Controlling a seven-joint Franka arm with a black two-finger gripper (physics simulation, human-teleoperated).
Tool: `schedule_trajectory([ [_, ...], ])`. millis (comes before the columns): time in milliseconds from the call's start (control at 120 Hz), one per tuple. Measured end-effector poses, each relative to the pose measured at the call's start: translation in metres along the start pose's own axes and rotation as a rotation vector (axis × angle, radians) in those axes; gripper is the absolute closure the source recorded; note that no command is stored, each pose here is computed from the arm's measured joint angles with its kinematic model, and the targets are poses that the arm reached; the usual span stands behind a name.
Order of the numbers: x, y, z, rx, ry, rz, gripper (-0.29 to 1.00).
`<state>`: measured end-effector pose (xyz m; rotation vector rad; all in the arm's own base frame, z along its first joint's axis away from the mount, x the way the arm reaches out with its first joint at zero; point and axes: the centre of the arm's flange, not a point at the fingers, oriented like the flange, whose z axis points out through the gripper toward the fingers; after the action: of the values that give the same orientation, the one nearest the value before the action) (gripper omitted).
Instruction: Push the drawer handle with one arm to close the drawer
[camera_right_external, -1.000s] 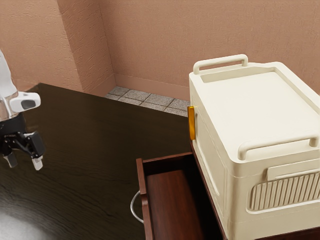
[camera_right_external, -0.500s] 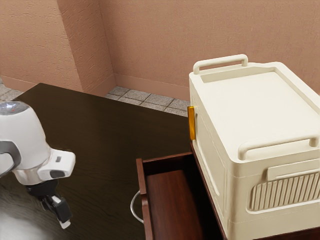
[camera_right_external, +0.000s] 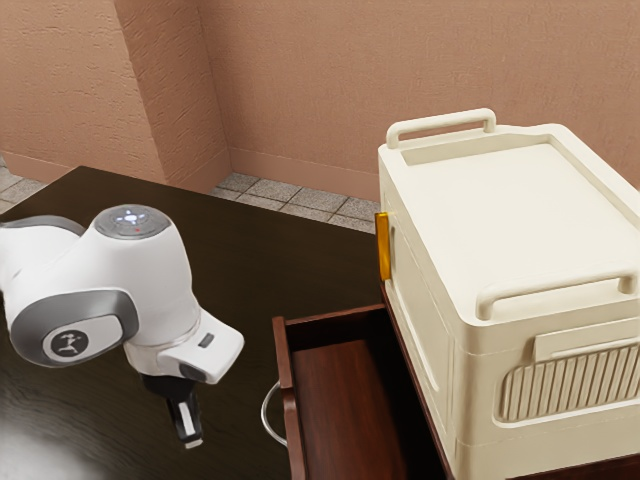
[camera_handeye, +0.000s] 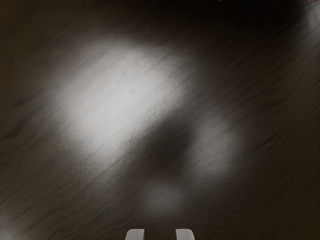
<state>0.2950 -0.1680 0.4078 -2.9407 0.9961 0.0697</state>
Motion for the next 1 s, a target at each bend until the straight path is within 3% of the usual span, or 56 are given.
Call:
schedule_trajectory([
  [525,0.072,0.001,0.017,-0.022,0.062,0.172,0.78],
  [1000,0.086,0.011,0.014,-0.035,0.106,0.249,0.79],
])
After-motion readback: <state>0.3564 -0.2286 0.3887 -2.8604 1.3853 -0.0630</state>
